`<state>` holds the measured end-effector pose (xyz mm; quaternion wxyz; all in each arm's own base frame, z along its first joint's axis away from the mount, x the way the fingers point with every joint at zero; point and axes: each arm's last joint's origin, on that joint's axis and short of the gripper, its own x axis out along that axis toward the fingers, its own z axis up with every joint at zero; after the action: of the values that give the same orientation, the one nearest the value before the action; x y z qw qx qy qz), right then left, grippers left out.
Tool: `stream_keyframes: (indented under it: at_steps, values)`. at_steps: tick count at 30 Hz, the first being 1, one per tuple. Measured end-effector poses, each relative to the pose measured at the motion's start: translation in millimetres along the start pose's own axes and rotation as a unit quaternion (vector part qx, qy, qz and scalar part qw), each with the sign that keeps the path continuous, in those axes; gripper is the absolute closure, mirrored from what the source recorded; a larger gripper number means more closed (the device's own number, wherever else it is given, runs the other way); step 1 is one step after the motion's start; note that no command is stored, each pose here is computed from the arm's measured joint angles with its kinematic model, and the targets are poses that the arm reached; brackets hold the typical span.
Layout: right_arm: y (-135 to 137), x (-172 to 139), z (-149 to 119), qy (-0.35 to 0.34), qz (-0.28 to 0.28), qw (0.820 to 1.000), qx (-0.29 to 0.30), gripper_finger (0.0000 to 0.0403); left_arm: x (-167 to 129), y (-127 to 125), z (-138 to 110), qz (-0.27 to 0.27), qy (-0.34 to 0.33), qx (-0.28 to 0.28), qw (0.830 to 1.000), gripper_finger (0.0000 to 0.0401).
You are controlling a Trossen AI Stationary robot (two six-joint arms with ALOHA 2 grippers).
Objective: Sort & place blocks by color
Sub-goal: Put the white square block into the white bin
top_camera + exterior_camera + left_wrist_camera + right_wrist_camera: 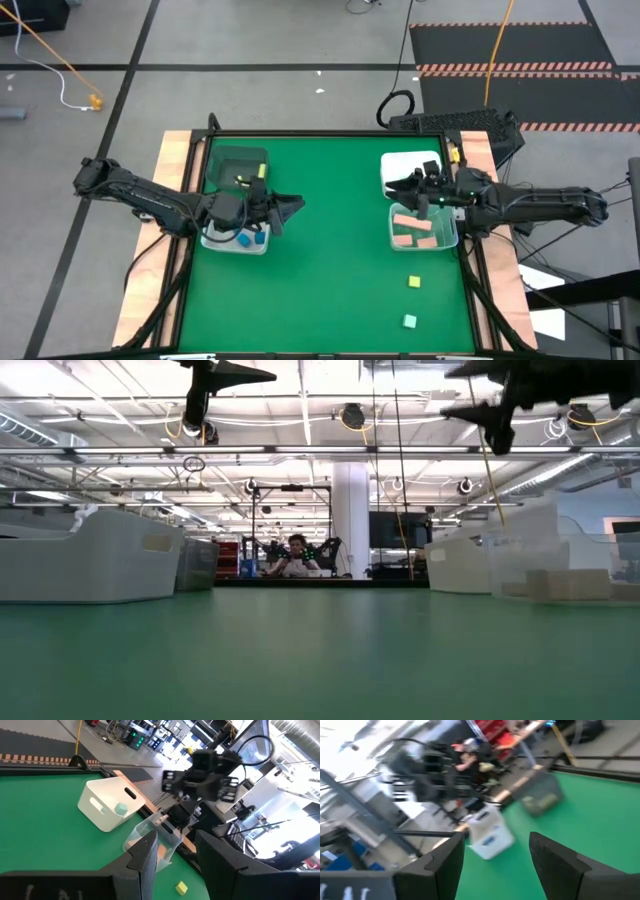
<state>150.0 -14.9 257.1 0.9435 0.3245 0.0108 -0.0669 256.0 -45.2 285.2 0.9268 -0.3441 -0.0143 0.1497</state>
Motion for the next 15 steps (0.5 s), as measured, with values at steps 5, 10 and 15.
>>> stream_keyframes:
  at_steps: [5,10,15]
  values:
    - [26,2,6,0.032,0.072,0.997,0.018,0.0188,0,0,0,0.000,0.000,-0.011,1.000,0.0265]
    - [46,5,-12,0.138,0.143,0.975,0.095,0.0188,0,0,0,0.000,0.000,-0.027,1.000,0.0265]
    - [66,5,-44,0.277,0.176,0.929,0.174,0.0188,0,0,0,0.000,0.000,-0.045,0.999,0.0265]
